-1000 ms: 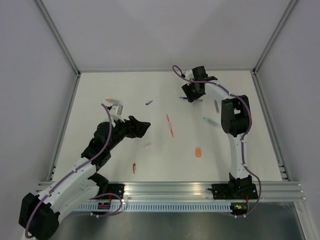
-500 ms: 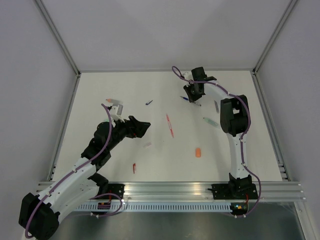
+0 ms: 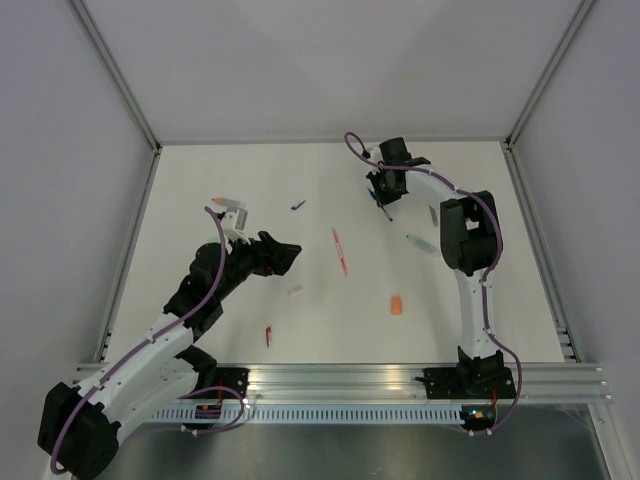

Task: Insert the pens into the pen caps
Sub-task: Pick up the pen from the center of the board.

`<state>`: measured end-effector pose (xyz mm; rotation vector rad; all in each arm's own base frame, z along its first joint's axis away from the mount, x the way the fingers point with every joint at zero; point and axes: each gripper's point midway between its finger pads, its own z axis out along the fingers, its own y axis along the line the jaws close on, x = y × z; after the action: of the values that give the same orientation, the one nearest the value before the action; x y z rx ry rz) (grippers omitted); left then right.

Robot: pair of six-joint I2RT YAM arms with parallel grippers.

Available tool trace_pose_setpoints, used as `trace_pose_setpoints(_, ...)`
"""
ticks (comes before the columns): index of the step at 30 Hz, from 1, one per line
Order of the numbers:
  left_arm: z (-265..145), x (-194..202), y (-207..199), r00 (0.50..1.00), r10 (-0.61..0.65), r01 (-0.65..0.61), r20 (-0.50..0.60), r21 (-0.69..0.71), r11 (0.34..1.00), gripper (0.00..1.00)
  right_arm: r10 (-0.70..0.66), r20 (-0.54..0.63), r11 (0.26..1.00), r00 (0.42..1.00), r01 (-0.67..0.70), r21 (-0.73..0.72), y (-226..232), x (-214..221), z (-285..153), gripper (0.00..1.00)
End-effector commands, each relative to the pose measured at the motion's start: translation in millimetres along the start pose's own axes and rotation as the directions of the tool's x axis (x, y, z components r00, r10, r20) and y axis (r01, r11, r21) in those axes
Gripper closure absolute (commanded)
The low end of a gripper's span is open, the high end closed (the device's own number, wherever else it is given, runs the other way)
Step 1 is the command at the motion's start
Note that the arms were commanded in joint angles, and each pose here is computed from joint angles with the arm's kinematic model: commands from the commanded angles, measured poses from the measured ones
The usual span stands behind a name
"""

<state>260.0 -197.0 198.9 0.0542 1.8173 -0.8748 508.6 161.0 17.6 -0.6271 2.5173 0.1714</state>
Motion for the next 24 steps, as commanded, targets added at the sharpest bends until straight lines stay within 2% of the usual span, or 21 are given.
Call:
trace_pose_setpoints(1,2,-12,-10,0.999,0.025,-0.027,0.036,0.047,0.999,0.11,0.102,-0.096,0.995,0.990,-0.100,0.022,25,25,-6,1.00)
trace_pose_setpoints(6,4,-10,-5,0.999,0.027,-0.028,0.033,0.026,0.999,0.11,0.272,-0.107,0.953,0.956,-0.251,0.170,15,37,-10,1.00)
trace_pose_setpoints(9,6,-8,-5,0.999,0.026,-0.027,0.023,0.025,0.999,0.11,0.313,-0.098,0.929,0.945,-0.282,0.239,8,45,-22,1.00)
trace_pose_setpoints(10,7,-6,-4,1.000,0.022,-0.022,0.014,0.023,0.999,0.11,0.330,-0.058,0.921,0.942,-0.308,0.241,8,37,-34,1.00)
trace_pose_setpoints(15,11,-1,-3,1.000,0.022,-0.022,-0.003,0.024,0.999,0.11,0.369,-0.008,0.899,0.930,-0.354,0.258,8,51,-55,1.00)
trace_pose_setpoints(19,18,6,3,0.999,0.028,-0.028,-0.038,0.007,1.000,0.11,0.402,0.081,0.887,0.912,-0.410,0.211,16,47,-80,1.00)
trace_pose_setpoints(24,21,11,-10,0.997,0.011,-0.006,-0.077,0.072,0.997,0.12,0.443,0.170,0.889,0.880,-0.455,0.042,48,35,-102,1.00)
